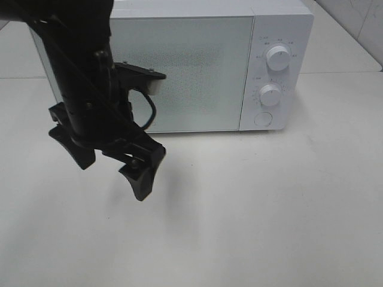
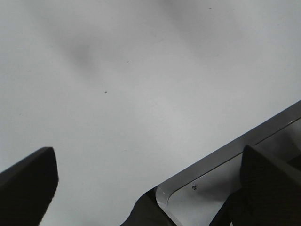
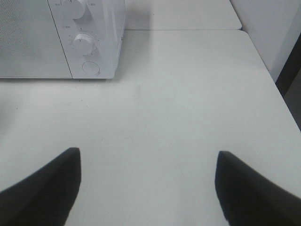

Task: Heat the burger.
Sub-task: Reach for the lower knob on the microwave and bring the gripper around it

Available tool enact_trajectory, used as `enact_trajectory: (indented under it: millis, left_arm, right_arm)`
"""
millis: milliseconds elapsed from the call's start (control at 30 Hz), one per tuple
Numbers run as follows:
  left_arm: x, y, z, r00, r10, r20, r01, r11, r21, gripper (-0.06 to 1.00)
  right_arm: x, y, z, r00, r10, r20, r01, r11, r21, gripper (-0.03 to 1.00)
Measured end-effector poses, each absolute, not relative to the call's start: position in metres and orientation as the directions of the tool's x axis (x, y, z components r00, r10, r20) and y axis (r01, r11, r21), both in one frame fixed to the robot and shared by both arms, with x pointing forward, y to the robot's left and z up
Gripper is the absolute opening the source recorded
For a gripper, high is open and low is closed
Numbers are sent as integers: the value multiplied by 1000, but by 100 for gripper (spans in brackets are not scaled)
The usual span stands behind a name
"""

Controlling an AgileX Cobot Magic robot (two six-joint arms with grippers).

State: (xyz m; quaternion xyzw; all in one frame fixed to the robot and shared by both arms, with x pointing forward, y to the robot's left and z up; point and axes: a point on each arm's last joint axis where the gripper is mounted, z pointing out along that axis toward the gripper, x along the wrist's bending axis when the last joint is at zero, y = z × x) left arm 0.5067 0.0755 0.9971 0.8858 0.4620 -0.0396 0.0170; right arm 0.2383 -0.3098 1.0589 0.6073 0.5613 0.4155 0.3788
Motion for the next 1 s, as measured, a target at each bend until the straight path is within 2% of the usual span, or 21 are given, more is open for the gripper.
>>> enact_trajectory:
  millis: [233,300,333,400,433,467,533,567,833,1000]
  left_arm:
    - [515,119,1023,452,886,-99,892,-449,52,97]
    - [514,153,1029,356,928,-113,934,-352,59,97]
    - [514,153,1029,356,928,-113,934,-352,59,97]
    - [507,188,1035,262,958,-121,964,-254,75,97]
    - [507,188,1035,262,958,-121,964,-254,75,97]
    - [502,209,1039,202,972,-122,977,-191,90,97]
    - [498,220,1041,172,977,-122,982,-160,101,97]
    - [490,240,1045,124,985,-122,986,-109,123,97]
    - [440,285,1070,10,996,-86,966,12,259,97]
    - [404,297,1079,-8,1000,-22,936,15,351,97]
  right_arm:
    - [238,-310,1059,25,997,79,367,-83,927,75]
    - [238,-310,1059,25,997,79,367,-83,927,75]
    - [238,-310,1059,25,997,79,367,-83,927,75]
    - [238,-310,1059,25,997,79,367,-83,927,75]
    - [238,-310,1059,25,997,79,367,-83,927,75]
    - [238,-310,1059,25,997,79,367,-83,927,75]
    - [238,-310,1059,25,997,79,367,-83,927,75]
    - [238,-310,1059,25,997,79,367,-83,927,75]
    - [238,-310,1059,25,997,79,367,-83,927,75]
    - [238,-310,1059,25,997,79,367,-83,927,75]
